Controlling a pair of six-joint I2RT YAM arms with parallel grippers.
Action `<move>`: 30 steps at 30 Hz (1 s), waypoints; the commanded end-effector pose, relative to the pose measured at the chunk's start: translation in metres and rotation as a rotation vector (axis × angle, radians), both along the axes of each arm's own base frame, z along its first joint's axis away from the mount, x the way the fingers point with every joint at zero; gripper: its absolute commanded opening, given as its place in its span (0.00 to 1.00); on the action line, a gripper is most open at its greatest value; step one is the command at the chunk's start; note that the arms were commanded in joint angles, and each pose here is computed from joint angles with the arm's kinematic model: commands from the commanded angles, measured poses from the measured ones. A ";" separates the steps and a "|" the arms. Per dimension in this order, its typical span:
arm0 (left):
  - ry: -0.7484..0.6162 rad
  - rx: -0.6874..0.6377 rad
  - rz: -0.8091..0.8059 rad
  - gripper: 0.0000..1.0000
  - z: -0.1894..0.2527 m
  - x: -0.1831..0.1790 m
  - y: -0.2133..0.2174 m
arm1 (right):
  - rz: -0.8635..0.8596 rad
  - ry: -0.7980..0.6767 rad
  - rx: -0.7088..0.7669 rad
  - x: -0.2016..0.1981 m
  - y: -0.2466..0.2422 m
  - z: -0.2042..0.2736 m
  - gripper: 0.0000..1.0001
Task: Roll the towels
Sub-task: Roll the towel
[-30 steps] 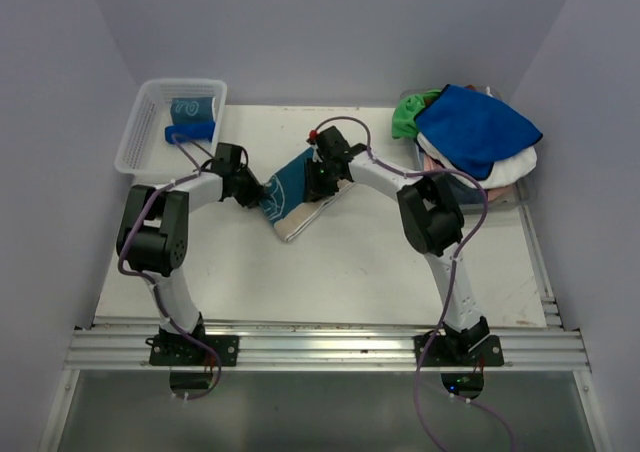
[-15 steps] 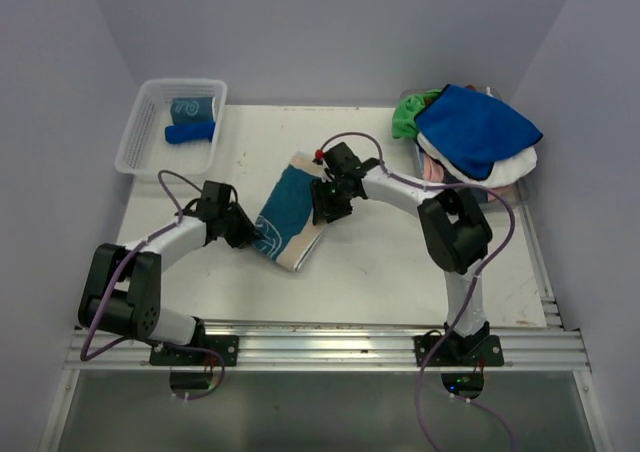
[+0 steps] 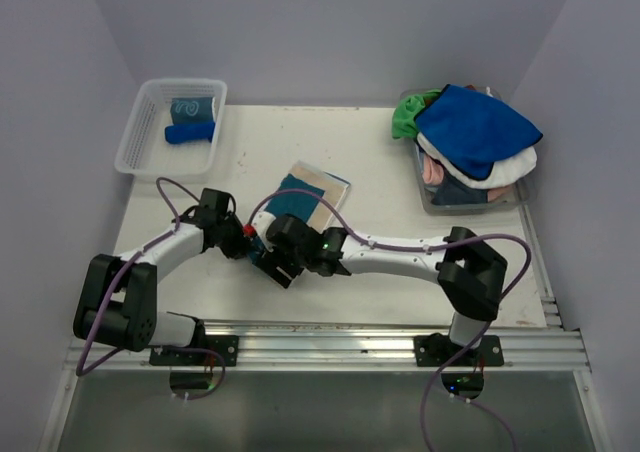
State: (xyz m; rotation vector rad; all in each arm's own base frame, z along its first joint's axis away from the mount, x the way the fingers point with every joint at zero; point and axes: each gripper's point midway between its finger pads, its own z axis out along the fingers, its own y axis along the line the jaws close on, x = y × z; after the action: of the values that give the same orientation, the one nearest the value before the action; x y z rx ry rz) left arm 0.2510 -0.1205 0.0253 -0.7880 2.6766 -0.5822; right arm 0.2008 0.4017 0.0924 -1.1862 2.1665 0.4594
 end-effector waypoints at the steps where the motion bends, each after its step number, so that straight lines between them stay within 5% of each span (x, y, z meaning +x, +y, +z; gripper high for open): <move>1: 0.007 0.028 -0.001 0.08 -0.002 -0.007 0.007 | -0.011 -0.241 -0.052 0.028 0.008 -0.003 0.75; 21: 0.024 0.025 0.019 0.08 -0.003 -0.008 0.008 | 0.048 -0.375 -0.091 0.010 0.047 -0.042 0.72; 24: 0.025 0.025 0.023 0.08 -0.002 -0.009 0.008 | 0.037 -0.378 -0.070 0.011 0.049 -0.047 0.61; 30: 0.033 0.040 0.030 0.13 -0.003 -0.010 0.012 | 0.032 -0.378 -0.025 0.011 0.050 -0.032 0.09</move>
State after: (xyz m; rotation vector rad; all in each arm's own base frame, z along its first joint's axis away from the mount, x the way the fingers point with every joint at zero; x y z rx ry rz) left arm 0.2458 -0.1169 0.0214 -0.8037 2.6884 -0.5565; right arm 0.2094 0.4391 0.0353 -1.2888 1.8786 0.1316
